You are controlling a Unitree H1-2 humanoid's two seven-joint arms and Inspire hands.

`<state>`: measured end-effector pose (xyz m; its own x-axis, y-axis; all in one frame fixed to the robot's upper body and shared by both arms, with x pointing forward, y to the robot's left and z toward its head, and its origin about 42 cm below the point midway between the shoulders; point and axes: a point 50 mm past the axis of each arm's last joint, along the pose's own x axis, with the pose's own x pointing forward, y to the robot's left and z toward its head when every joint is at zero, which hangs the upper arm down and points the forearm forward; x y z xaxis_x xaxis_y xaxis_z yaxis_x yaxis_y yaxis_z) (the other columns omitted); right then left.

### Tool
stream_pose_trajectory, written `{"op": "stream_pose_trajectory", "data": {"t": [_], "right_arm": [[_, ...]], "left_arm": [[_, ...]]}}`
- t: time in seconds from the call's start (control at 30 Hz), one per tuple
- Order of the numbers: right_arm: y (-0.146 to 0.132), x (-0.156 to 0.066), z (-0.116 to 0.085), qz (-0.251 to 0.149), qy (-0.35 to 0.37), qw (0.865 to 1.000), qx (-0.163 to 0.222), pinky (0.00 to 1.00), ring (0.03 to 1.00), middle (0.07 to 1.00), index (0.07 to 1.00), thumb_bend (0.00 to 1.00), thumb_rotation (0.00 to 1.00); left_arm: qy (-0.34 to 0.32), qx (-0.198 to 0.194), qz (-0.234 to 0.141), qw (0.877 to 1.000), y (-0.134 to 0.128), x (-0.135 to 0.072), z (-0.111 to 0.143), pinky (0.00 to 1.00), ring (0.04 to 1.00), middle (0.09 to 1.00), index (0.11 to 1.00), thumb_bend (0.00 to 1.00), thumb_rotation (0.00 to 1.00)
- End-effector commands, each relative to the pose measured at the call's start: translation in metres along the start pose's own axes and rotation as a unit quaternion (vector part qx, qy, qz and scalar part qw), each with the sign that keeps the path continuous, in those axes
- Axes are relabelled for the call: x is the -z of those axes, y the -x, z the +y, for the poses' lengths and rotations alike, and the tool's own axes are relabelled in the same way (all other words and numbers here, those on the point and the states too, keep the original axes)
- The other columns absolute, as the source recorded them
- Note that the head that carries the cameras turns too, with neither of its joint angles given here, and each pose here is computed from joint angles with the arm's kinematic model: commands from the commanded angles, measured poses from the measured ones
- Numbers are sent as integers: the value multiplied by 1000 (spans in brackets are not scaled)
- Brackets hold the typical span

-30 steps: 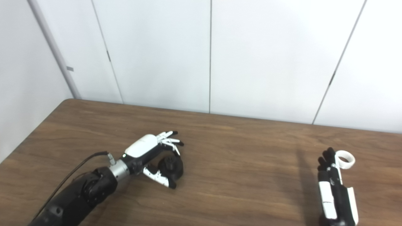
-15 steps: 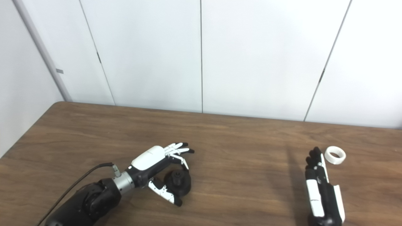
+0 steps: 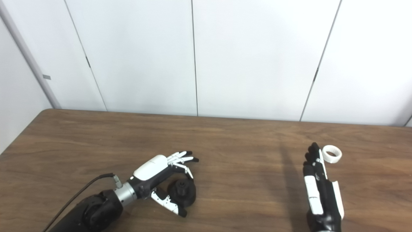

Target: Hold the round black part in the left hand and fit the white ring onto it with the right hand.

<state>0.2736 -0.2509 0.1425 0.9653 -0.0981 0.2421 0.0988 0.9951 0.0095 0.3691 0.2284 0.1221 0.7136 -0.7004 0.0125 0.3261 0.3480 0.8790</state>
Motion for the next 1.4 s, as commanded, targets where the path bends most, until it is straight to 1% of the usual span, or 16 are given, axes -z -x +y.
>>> {"op": "stream_pose_trajectory", "data": {"t": [0.0, 0.23, 0.3, 0.43, 0.57, 0.7, 0.77, 0.87, 0.97, 1.03, 1.1, 1.13, 1.2, 1.23, 1.27, 1.37], "right_arm": [[-8, -17, 4, -36, -3, 999, -2, 1000, 988, 1000, 1000, 466, 854], [-10, -20, 5, -45, 7, 999, -4, 1000, 981, 998, 1000, 446, 857], [-11, -23, 5, -50, 14, 999, -4, 1000, 984, 1000, 1000, 465, 863], [-13, -34, 6, -67, 31, 997, -2, 994, 977, 997, 993, 499, 864], [-17, -52, 5, -90, 48, 995, 6, 994, 976, 986, 977, 521, 832], [-22, -69, 2, -113, 58, 992, 11, 986, 968, 981, 959, 515, 806], [-23, -72, 1, -121, 65, 990, 14, 987, 954, 973, 947, 521, 806], [-25, -74, -1, -121, 90, 988, 19, 944, 948, 963, 933, 523, 794], [-28, -79, -4, -119, 129, 984, 30, 883, 929, 947, 921, 521, 739], [-31, -84, -6, -122, 148, 981, 36, 862, 923, 944, 918, 533, 694], [-35, -90, -8, -126, 164, 978, 42, 840, 910, 933, 911, 517, 653], [-37, -93, -10, -129, 173, 975, 47, 852, 917, 925, 899, 514, 577], [-42, -97, -16, -134, 200, 969, 56, 823, 908, 911, 885, 517, 485], [-45, -99, -20, -135, 226, 963, 64, 802, 902, 907, 880, 520, 445], [-49, -100, -27, -137, 246, 957, 72, 756, 872, 890, 864, 551, 396], [-59, -102, -43, -123, 273, 949, 99, 698, 844, 880, 824, 622, 266]], "left_arm": [[-7, 77, 9, 997, 7, 3, -27, 1000, 1000, 919, 478, 526, 63], [-5, 77, 1, 997, 4, 2, -27, 1000, 1000, 907, 478, 525, 63], [-4, 75, 0, 997, 2, 2, -27, 1000, 1000, 903, 478, 525, 63], [-4, 75, -1, 997, -1, 2, -28, 1000, 1000, 900, 478, 525, 63], [-9, 82, 1, 997, -2, 5, -30, 1000, 1000, 894, 478, 525, 63], [-4, 91, 4, 996, -2, 9, -30, 1000, 1000, 894, 478, 525, 62], [-3, 93, 4, 996, -2, 10, -31, 1000, 1000, 892, 478, 525, 62], [-4, 88, 5, 996, -2, 11, -32, 1000, 1000, 888, 478, 525, 62], [2, 76, 9, 997, -2, 12, -33, 1000, 1000, 884, 478, 525, 61], [3, 72, 11, 997, -2, 13, -33, 1000, 1000, 887, 478, 525, 61], [5, 68, 15, 998, -2, 15, -32, 1000, 1000, 888, 478, 525, 61], [6, 66, 16, 998, -2, 16, -32, 1000, 1000, 890, 478, 525, 61], [10, 62, 19, 998, -1, 18, -32, 1000, 1000, 891, 478, 525, 61], [11, 60, 20, 998, 0, 19, -32, 1000, 1000, 891, 478, 525, 61], [11, 60, 21, 998, 0, 19, -32, 1000, 1000, 893, 478, 525, 62], [13, 61, 21, 998, 2, 20, -31, 1000, 1000, 897, 478, 526, 62]]}}
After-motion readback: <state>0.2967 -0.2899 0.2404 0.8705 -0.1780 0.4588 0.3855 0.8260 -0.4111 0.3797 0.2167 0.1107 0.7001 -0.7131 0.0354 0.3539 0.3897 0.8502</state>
